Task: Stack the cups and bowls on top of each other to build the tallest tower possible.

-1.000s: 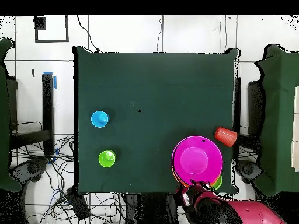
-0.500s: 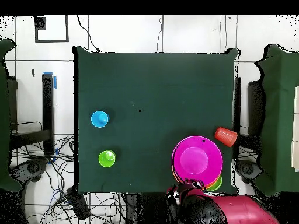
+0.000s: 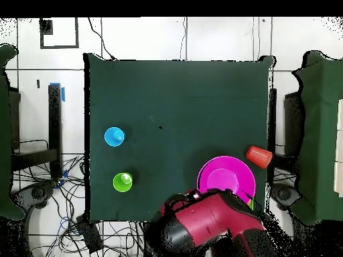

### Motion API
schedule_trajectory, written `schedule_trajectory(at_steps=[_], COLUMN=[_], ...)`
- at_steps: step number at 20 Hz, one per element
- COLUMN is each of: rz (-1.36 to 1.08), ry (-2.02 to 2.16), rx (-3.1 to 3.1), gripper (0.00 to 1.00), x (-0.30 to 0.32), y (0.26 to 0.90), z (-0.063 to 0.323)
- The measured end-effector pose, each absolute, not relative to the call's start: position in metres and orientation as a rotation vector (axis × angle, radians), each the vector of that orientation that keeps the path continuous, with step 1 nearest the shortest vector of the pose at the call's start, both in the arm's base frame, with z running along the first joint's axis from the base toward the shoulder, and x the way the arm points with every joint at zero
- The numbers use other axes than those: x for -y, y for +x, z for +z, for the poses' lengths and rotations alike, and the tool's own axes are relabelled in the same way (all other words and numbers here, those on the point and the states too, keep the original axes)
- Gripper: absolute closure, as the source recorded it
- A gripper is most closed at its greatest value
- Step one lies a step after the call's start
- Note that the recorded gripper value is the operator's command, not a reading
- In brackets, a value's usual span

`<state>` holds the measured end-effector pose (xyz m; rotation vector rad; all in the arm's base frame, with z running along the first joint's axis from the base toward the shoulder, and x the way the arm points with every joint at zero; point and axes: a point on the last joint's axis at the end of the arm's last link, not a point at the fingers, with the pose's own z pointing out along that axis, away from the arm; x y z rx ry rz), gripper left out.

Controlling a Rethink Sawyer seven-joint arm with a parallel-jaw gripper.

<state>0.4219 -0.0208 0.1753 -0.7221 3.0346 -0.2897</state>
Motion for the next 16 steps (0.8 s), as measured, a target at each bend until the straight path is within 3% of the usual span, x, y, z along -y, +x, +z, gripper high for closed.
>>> schedule_trajectory(at_steps=[9,16], rz=[-0.653,-0.72], ry=[-0.486,-0.503], rx=[-2.842,-2.719], gripper=[0.0,0.0], x=[0.056,0.046], y=[0.437,0.434], z=[0.163,0.136])
